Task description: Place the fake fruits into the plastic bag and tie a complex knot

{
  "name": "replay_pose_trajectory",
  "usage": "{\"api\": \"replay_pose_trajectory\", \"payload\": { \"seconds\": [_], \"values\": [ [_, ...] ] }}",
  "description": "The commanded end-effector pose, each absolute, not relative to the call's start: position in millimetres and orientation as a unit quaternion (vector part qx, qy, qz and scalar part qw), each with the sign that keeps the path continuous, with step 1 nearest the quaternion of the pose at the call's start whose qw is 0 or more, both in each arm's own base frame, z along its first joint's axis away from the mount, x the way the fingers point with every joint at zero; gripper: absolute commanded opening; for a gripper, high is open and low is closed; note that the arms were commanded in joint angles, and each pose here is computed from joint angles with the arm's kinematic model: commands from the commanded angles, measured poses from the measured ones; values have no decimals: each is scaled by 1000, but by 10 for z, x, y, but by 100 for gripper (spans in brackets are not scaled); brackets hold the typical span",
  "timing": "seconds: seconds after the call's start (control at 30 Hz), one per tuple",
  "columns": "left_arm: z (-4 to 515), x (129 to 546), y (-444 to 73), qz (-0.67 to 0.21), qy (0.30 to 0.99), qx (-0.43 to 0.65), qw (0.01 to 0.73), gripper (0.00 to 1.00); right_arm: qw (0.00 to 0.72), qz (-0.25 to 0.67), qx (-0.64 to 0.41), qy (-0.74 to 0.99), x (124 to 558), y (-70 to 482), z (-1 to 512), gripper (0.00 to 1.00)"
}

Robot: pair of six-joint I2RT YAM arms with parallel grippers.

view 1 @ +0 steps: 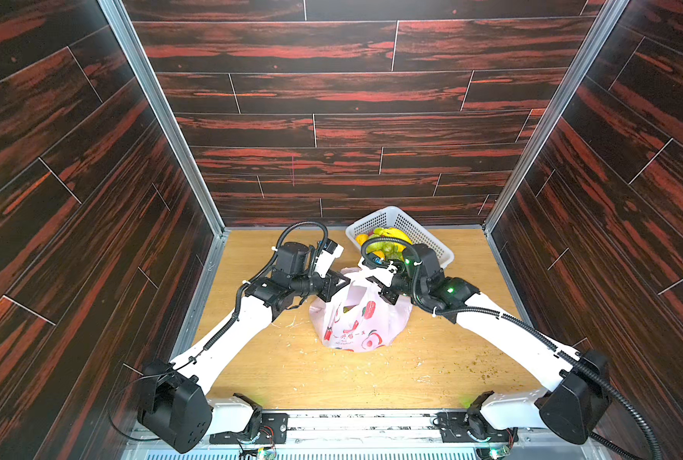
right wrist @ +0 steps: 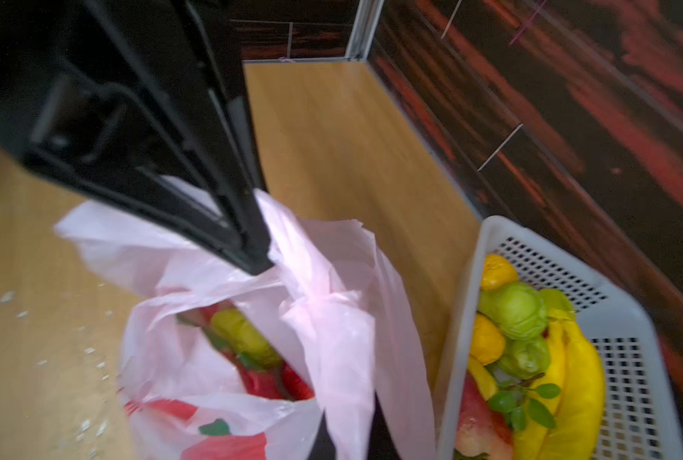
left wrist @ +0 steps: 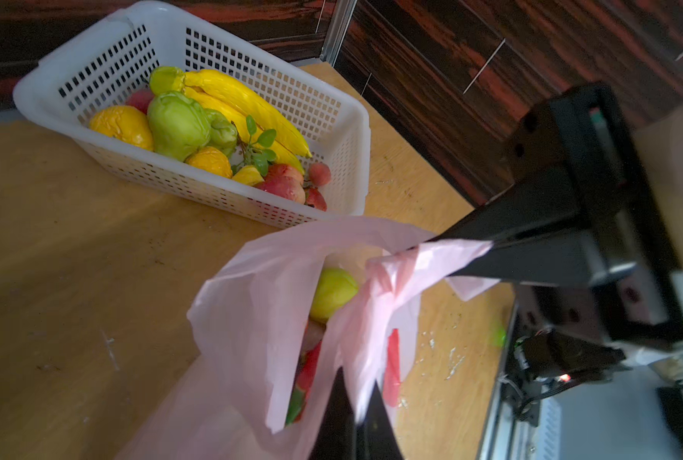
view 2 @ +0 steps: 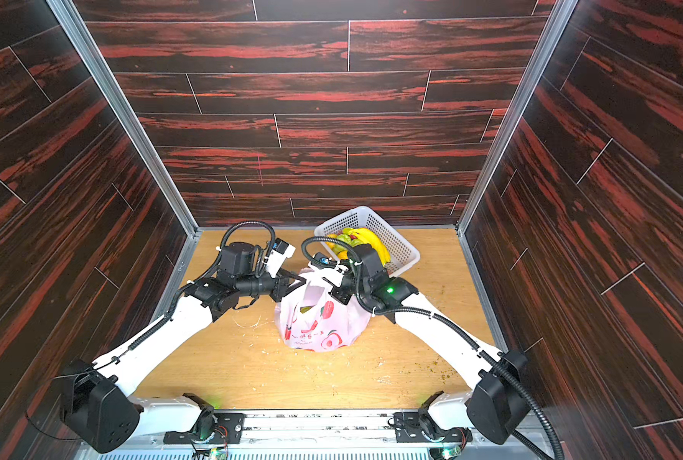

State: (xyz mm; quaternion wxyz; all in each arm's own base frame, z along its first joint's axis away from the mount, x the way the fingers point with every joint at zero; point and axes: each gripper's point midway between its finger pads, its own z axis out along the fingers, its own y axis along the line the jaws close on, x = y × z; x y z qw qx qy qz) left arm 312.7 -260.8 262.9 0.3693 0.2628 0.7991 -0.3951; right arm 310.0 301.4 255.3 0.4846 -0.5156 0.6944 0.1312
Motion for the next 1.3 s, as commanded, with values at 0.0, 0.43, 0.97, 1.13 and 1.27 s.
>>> {"api": "replay_pose_trajectory", "payload": {
  "seconds": [0.0, 0.43, 0.97, 1.13, 1.27],
  "values": [
    [3101, 3154, -2590, -434, 774, 229, 400, 0, 512, 67, -491, 701, 3251, 2837, 2582, 0],
    [3006, 3180, -2566, -420, 783, 242, 389, 25, 521, 125, -482, 694, 3084, 2966, 2647, 0],
    [2980, 3186, -2575, -362, 715, 387, 456, 72, 504, 174, -503, 680, 2870, 3031, 2707, 0],
    [2892, 3211, -2677, -373, 697, 417, 449, 71, 500, 184, -504, 680, 2847, 3047, 2711, 0],
    [2845, 3239, -2751, -387, 691, 424, 439, 64, 501, 184, -502, 681, 2861, 3055, 2717, 0]
  ]
}}
